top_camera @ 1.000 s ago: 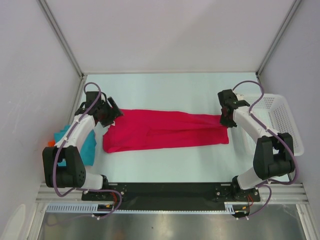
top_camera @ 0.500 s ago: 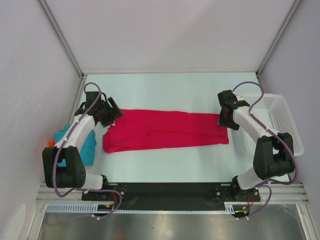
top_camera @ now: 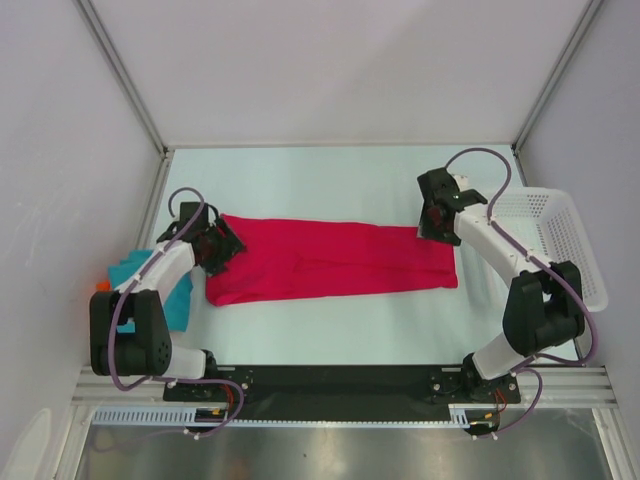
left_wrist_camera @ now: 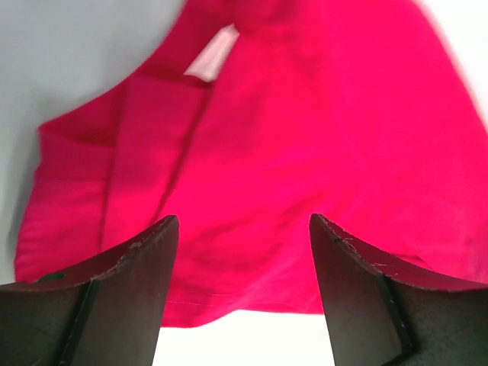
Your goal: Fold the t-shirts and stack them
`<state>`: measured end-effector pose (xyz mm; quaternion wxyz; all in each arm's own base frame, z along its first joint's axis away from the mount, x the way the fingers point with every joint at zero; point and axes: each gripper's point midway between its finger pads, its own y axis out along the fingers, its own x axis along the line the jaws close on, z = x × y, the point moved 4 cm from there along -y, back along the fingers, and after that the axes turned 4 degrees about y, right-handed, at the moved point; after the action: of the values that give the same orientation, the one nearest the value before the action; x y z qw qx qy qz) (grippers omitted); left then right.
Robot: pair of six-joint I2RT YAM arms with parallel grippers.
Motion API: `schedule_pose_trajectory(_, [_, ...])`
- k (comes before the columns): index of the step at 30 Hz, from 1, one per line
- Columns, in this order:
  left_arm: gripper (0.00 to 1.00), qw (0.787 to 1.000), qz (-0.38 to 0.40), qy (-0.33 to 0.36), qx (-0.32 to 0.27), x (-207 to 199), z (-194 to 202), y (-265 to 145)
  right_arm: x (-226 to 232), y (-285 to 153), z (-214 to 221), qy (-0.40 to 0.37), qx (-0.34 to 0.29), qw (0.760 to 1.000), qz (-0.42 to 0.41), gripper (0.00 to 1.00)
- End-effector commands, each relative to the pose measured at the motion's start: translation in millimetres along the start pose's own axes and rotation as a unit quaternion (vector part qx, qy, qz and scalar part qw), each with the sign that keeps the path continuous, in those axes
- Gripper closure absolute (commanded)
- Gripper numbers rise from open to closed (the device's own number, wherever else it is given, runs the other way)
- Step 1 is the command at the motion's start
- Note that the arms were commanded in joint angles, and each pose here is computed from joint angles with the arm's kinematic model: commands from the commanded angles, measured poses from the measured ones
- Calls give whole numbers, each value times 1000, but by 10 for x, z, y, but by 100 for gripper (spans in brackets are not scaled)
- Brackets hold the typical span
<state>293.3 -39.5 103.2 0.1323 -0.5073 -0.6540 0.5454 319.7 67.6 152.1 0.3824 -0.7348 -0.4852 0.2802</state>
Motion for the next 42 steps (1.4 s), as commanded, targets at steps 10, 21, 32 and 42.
schedule_pose_trajectory(10, [25, 983, -123, -114, -79, 578, 236, -16, 510, -381, 75, -28, -16, 994, -102, 42])
schedule_pose_trajectory(21, [25, 976, -136, -155, -66, 703, 443, 63, 542, -491, 88, -32, -23, 990, -132, 42])
schedule_pose_trajectory(32, [38, 974, -105, -201, -7, 704, 697, 354, 579, -567, -91, -28, -34, 990, -136, 41])
schedule_pose_trajectory(42, [97, 970, -42, -240, -16, 593, 429, 208, 574, -667, -237, -23, -42, 989, -139, 41])
